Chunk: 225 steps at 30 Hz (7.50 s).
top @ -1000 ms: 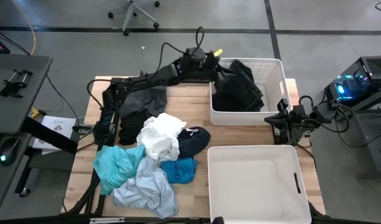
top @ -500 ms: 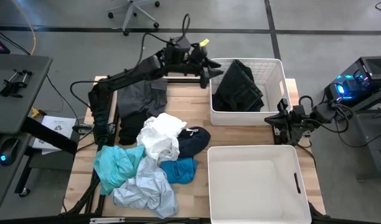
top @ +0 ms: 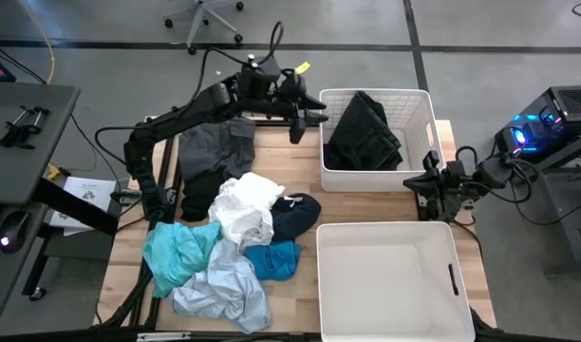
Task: Sort clothes
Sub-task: Put the white dress into the bottom white laundry bin, then put the dark blue pants into the top white laundry bin
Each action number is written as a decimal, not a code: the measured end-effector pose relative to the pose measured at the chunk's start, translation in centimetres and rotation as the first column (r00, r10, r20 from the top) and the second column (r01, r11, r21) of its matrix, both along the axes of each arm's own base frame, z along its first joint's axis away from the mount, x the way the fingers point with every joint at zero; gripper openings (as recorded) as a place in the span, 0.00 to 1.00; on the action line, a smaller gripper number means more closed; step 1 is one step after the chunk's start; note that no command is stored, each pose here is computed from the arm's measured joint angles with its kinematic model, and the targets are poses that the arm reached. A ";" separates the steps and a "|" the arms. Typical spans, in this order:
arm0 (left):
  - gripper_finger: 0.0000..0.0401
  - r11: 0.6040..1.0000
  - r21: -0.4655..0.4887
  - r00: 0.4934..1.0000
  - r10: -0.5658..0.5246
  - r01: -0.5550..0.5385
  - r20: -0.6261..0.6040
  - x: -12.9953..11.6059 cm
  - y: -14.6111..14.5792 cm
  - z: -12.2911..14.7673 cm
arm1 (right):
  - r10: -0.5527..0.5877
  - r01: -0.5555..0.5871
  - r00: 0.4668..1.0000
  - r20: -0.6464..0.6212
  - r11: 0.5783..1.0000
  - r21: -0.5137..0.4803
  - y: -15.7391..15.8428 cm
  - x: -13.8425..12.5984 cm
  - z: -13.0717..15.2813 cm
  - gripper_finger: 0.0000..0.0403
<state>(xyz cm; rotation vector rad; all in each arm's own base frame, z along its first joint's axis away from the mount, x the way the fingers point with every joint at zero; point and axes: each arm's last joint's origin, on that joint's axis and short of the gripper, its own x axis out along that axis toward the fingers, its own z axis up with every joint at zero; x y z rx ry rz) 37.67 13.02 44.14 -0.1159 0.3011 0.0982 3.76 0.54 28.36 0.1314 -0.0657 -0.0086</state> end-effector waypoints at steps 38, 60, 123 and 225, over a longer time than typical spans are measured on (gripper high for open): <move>0.40 0.894 -0.263 0.885 0.419 -0.364 0.200 -13.1 -4.1 1.1 | 0.000 0.000 1.000 -0.004 1.000 -0.002 0.0 0.0 0.0 0.01; 0.40 0.878 -0.155 0.854 0.476 -0.452 0.208 -22.2 -9.3 -1.0 | -0.352 0.225 0.871 0.342 0.906 0.358 2.7 5.2 9.1 0.01; 0.40 0.900 -0.081 0.897 0.435 -0.429 0.081 -27.7 -9.9 -1.9 | -0.049 0.264 0.542 -0.839 0.958 0.114 -2.5 51.5 -16.2 0.27; 0.40 0.824 0.064 0.790 0.514 -0.563 0.334 -31.4 -10.3 1.6 | 0.647 0.728 0.166 -0.745 0.429 0.535 13.5 23.8 8.9 0.49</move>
